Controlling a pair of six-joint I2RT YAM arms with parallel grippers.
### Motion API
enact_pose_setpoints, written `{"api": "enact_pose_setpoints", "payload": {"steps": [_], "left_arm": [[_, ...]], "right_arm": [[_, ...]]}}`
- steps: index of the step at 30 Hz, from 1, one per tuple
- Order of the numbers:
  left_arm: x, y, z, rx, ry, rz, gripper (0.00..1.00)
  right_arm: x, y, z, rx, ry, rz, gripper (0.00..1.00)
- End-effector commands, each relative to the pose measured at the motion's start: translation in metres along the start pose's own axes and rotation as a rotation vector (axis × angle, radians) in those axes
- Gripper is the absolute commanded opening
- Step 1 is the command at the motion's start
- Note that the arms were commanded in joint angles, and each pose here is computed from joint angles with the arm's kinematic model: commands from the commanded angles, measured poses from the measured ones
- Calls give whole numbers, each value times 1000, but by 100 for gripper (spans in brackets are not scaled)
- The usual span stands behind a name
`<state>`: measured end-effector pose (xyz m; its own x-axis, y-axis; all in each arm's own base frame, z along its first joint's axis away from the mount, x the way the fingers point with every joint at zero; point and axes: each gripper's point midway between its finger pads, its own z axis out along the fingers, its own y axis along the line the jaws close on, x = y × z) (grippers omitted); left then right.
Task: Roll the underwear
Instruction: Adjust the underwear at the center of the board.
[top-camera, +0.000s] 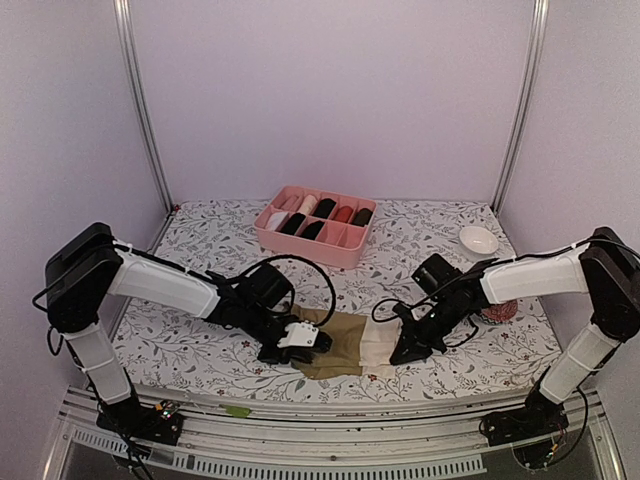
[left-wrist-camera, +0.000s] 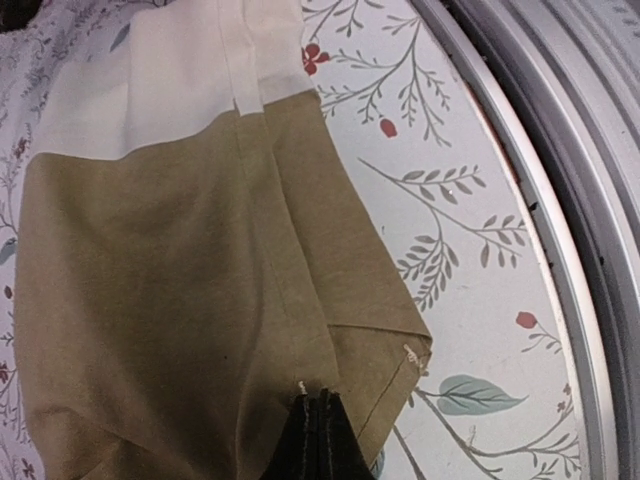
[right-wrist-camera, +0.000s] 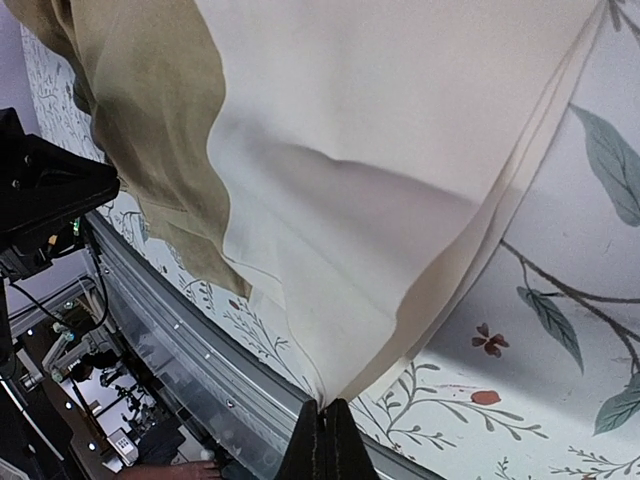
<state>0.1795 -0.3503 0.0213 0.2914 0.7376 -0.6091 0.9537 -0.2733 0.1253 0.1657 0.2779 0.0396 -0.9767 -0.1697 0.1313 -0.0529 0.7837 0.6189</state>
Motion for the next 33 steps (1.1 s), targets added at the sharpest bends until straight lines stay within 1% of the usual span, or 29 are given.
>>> {"api": "enact_pose_setpoints", "payload": {"steps": [1,4,8,13,14,15,16,17,22,27,33], "left_arm": [[-20,-9,-9,21,-59,60,0],[-19,-13,-12,31,-54,59,0],[-22,-21,-19,38,-77,74,0],[-23,-17,-20,9,-85,64,0],[-23,-14,-19,0,-85,62,2],[-24,-12,-19,-11,-86,59,7],[-25,-10,-19,-19,-88,58,14],[-26,-8,-19,-26,-93,62,17],[-30,-4,-13,-22,-95,78,18],[-20,-1,3,-12,-49,78,23],[-5,5,18,-16,11,55,24]], "right_arm": [[15,8,3,-47,29,-20,0],[21,8,7,-47,44,-21,0],[25,5,8,-46,50,-12,0],[29,-1,10,-34,55,0,0],[30,-2,10,-32,55,2,0],[30,-4,11,-27,57,7,0],[31,-6,12,-22,58,9,0],[30,-7,12,-18,55,10,0],[25,-4,13,-21,44,12,0],[23,-5,15,-19,42,19,0],[24,-7,16,-14,43,25,0]]}}
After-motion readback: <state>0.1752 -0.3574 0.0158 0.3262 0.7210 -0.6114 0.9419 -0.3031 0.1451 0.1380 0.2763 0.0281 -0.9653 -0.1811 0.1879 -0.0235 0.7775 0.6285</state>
